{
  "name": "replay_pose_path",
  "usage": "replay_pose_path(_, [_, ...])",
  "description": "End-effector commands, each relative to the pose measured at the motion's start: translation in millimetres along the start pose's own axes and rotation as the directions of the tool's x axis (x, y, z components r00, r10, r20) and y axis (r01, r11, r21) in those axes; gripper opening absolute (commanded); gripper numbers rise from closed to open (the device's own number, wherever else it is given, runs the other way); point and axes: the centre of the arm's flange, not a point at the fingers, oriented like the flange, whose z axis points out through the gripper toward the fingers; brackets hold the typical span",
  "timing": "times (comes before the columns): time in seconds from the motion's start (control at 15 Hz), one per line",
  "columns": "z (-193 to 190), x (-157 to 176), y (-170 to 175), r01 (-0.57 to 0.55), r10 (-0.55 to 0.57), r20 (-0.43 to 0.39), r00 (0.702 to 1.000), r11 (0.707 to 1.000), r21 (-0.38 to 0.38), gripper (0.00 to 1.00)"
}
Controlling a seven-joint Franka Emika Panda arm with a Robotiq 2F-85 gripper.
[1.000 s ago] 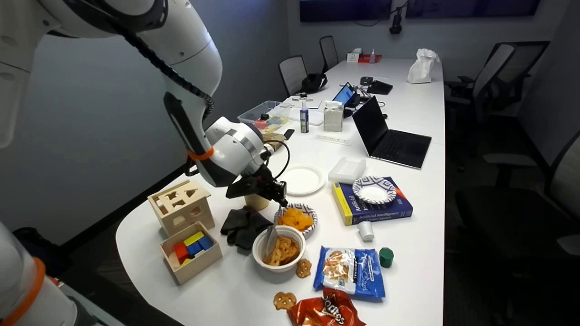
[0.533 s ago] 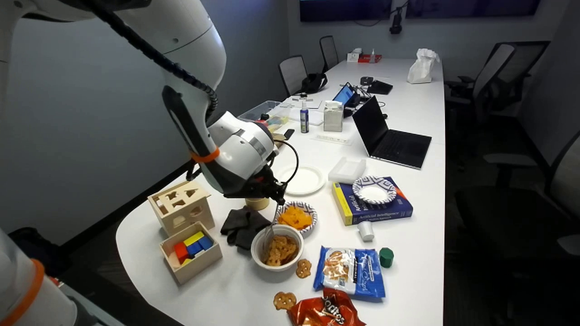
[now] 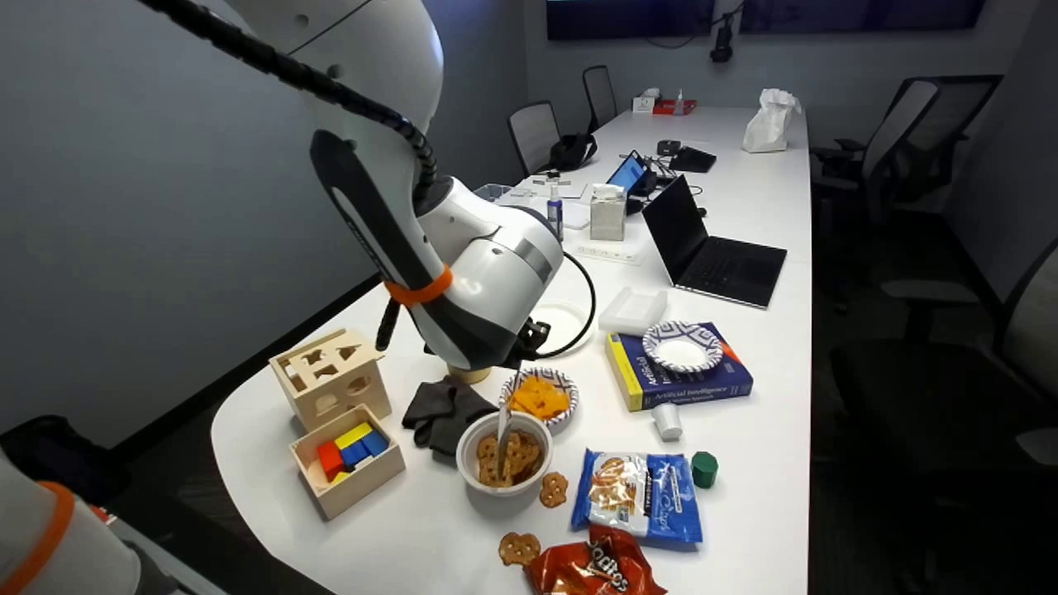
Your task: Stir the contents in the bowl
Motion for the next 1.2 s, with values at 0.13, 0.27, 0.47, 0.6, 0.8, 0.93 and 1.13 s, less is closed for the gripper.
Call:
replay_pose_path(0.13, [-5, -19, 12, 0.048, -0.032, -0.106, 0.994, 0.987, 0.156, 0.01])
replay_pose_path(0.27, [-5, -21, 16, 0.074, -0.05, -0.129, 0.99, 0.979, 0.189, 0.01])
replay_pose_path(0.47, [8, -25, 18, 0.122, -0.085, -0.164, 0.983, 0.964, 0.234, 0.01])
replay_pose_path(0.6, [21, -28, 15, 0.159, -0.116, -0.181, 0.977, 0.956, 0.246, 0.01])
replay_pose_path(0.8, [38, -33, 10, 0.204, -0.156, -0.196, 0.968, 0.945, 0.254, 0.01])
replay_pose_path(0.93, [46, -35, 5, 0.233, -0.183, -0.203, 0.962, 0.937, 0.261, 0.01])
replay_pose_path(1.13, [54, -37, -2, 0.255, -0.195, -0.219, 0.956, 0.921, 0.293, 0.01])
